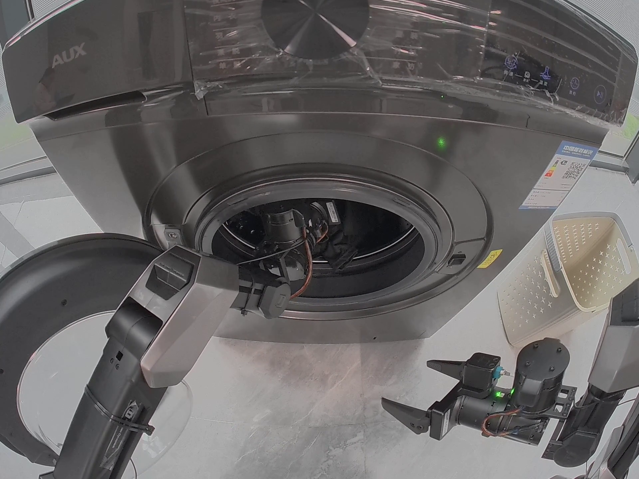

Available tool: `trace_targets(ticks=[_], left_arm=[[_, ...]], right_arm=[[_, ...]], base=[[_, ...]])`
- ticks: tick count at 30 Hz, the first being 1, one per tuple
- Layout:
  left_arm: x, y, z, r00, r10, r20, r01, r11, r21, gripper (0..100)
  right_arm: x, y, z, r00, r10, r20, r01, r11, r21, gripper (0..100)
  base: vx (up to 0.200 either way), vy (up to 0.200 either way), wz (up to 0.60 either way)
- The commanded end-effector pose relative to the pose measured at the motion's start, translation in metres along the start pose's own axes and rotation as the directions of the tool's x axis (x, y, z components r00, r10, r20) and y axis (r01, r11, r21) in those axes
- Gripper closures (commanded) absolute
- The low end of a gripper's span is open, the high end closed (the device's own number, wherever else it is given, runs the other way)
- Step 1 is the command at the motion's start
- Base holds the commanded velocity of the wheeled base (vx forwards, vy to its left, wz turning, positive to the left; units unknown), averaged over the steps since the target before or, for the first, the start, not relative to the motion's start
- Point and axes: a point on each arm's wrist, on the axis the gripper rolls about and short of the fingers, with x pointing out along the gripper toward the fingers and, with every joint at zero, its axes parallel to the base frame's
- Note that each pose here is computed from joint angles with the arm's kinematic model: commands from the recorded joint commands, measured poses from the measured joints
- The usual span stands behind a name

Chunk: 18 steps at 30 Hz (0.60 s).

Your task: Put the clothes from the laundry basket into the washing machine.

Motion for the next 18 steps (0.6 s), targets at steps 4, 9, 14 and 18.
trace_targets(ticks=[4, 9, 14, 18], left_arm=[[-0.008, -0.004, -0.009, 0.999, -0.003, -0.050, 0.004, 1.000, 0.012, 0], [-0.033, -0.020, 0.005, 0.984, -0.045, -0.174, 0.050, 0.998, 0.024, 0], [-0.054, -0.022, -0.006, 0.943, -0.130, -0.306, 0.145, 0.989, 0.025, 0], [-0.054, -0.013, -0.026, 0.930, -0.114, -0.349, 0.137, 0.990, 0.041, 0]], right_arm=[[0.000, 0.000, 0.000, 1.000, -0.002, -0.001, 0.002, 1.000, 0.000, 0], [0.001, 0.000, 0.000, 1.000, 0.002, 0.000, -0.002, 1.000, -0.001, 0], [0.001, 0.000, 0.000, 1.000, 0.002, 0.000, -0.002, 1.000, -0.001, 0], [0.001, 0.000, 0.000, 1.000, 0.002, 0.000, -0.002, 1.000, -0.001, 0]], base=[[0.000, 0.000, 0.00], [0.000, 0.000, 0.00], [0.000, 0.000, 0.00], [0.000, 0.000, 0.00]])
